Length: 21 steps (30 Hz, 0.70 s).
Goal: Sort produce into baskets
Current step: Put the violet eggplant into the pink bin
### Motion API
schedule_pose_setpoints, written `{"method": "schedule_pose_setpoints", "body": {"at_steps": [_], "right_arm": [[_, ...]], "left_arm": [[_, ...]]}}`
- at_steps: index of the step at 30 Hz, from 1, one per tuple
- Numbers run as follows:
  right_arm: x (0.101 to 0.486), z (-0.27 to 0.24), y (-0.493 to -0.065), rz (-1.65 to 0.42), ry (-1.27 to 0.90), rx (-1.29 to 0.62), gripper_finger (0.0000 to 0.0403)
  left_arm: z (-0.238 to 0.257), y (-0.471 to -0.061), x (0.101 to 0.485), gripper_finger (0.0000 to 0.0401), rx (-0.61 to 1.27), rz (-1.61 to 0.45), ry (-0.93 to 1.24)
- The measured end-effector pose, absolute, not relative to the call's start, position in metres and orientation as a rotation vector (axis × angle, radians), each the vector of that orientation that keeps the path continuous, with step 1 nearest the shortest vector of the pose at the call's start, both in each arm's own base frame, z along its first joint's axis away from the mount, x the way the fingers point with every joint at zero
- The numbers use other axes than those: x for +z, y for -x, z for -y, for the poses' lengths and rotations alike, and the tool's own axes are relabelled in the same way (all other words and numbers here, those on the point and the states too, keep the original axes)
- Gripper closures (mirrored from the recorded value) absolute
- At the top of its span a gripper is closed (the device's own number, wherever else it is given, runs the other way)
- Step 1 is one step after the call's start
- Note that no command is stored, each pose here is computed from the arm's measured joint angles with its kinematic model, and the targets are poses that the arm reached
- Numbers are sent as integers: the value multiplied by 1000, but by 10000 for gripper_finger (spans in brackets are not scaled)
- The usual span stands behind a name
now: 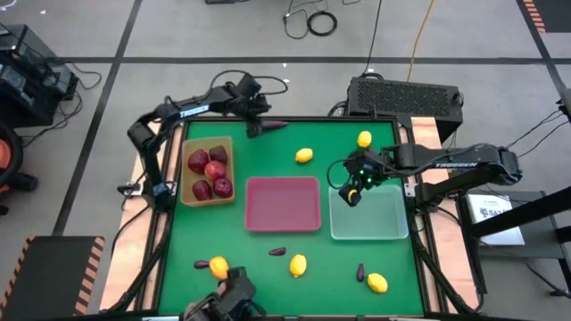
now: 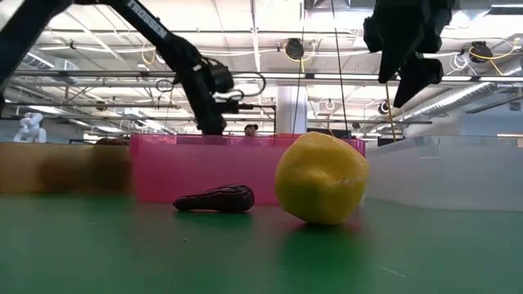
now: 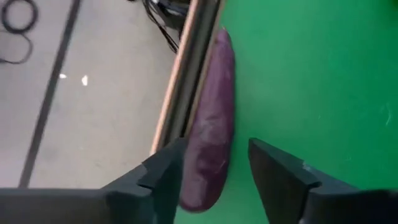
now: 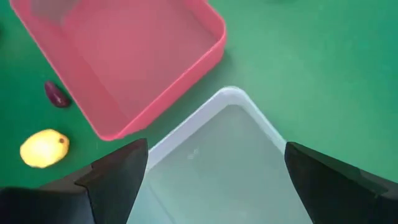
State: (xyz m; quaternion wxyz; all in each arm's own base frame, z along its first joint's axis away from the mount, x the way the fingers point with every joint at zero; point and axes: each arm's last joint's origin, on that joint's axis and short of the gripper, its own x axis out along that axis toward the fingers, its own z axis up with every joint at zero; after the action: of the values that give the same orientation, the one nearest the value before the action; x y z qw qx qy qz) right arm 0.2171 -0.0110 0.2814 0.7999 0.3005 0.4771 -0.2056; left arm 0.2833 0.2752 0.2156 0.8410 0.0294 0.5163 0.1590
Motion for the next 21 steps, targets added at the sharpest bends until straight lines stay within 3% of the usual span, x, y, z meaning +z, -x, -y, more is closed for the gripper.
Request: {"method": "schedule_pose_setpoints", "body": {"at_steps": [8, 21], "right_arm": [[282, 5, -218, -1018, -650, -426, 35], [282, 5, -220, -1000, -647, -416, 35]], "left_arm": [[-280, -288, 198, 150, 280, -1124, -103], [-292, -286, 153, 148, 315, -1270, -40]]}}
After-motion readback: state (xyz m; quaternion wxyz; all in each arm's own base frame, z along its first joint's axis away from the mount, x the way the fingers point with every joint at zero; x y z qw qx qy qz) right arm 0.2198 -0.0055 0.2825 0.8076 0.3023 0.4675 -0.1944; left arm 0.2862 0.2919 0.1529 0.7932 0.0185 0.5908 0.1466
